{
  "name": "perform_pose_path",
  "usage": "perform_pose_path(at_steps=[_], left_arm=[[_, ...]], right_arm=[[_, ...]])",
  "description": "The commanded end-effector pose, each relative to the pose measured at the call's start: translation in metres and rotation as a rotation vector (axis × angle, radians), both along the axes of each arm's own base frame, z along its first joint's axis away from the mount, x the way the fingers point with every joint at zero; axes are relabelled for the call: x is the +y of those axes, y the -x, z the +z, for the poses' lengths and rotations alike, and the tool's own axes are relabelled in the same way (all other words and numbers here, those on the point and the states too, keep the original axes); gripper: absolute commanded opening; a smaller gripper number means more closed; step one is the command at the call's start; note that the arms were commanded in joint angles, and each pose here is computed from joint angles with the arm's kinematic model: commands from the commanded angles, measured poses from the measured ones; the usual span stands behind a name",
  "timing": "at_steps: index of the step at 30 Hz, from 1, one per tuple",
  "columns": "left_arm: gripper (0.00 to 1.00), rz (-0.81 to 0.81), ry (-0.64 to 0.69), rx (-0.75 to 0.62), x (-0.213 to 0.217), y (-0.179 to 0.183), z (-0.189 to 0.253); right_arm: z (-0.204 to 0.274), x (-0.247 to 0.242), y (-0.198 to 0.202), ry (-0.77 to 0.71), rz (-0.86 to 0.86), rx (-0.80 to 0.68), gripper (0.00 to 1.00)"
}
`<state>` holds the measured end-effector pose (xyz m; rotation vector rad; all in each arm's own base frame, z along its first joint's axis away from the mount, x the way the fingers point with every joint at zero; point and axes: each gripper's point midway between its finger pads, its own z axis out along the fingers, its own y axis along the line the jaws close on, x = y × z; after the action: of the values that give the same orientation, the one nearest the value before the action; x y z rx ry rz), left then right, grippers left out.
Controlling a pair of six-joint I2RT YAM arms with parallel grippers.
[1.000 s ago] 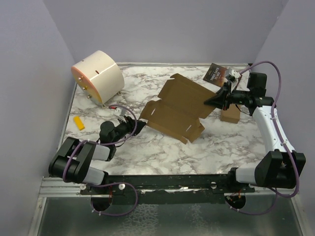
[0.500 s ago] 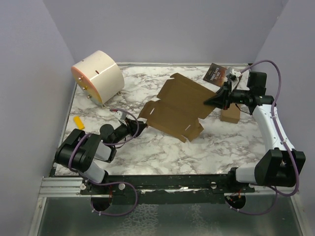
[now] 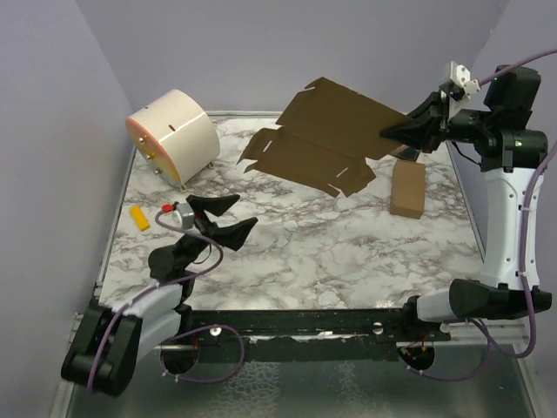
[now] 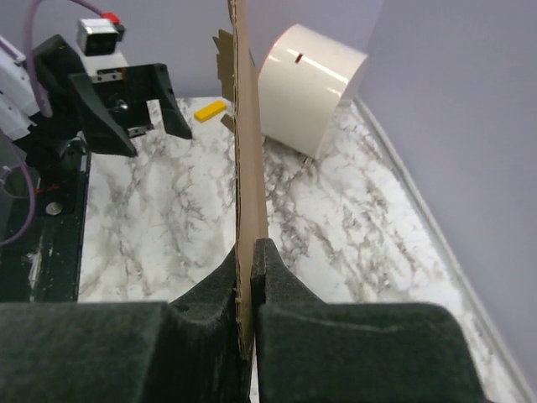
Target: Fold the paper box
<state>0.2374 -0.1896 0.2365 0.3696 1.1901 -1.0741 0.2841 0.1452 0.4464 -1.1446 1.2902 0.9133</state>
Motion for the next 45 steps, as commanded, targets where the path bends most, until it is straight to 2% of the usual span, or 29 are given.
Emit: perform_pose_path(at_steps=[1, 3, 5, 9, 14, 15, 16, 17, 23, 28, 32, 40, 45], left_arm=[[0.97, 0.149, 0.052, -0.114, 0.027, 0.002, 0.050], [0.99, 0.241, 0.045, -0.079, 0.042, -0.008, 0.061], [0.99, 0.248, 0.037, -0.047, 0.045, -0.013, 0.072], [0.99, 0.056, 0.036, -0.003, 0.029, -0.017, 0.095], [0.99, -0.103, 0.181, -0.059, 0.044, -0.005, 0.113], [0.98, -0.145, 0.212, -0.049, 0.046, -0.004, 0.112], [0.96, -0.177, 0.237, 0.036, 0.047, -0.015, 0.104], [0.95, -0.204, 0.227, 0.061, 0.045, -0.019, 0.102], [0.97, -0.216, 0.162, -0.044, 0.042, -0.004, 0.119], [0.95, -0.197, 0.224, 0.017, 0.050, -0.021, 0.119], [0.93, -0.191, 0.254, 0.001, 0.054, -0.021, 0.132], [0.86, -0.223, 0.233, -0.065, 0.051, -0.001, 0.151], [0.73, -0.252, 0.238, -0.053, 0.046, -0.005, 0.154]], right_arm=[[0.034, 0.001, 0.019, -0.008, 0.011, -0.024, 0.01], [0.045, 0.002, 0.023, -0.016, 0.022, -0.035, 0.01], [0.054, 0.004, 0.029, -0.034, 0.052, -0.034, 0.01], [0.066, 0.007, 0.035, -0.065, 0.112, -0.009, 0.01], [0.078, 0.007, 0.031, -0.066, 0.094, -0.011, 0.01], [0.080, 0.007, 0.031, -0.068, 0.099, -0.008, 0.01], [0.081, 0.007, 0.032, -0.070, 0.107, -0.004, 0.01], [0.080, 0.007, 0.033, -0.072, 0.117, 0.002, 0.01], [0.075, 0.007, 0.028, -0.077, 0.118, 0.029, 0.01], [0.076, 0.007, 0.032, -0.078, 0.134, 0.035, 0.01], [0.080, 0.007, 0.039, -0.077, 0.133, 0.023, 0.01], [0.075, 0.007, 0.043, -0.078, 0.167, 0.057, 0.01], [0.073, 0.007, 0.047, -0.078, 0.174, 0.066, 0.01]])
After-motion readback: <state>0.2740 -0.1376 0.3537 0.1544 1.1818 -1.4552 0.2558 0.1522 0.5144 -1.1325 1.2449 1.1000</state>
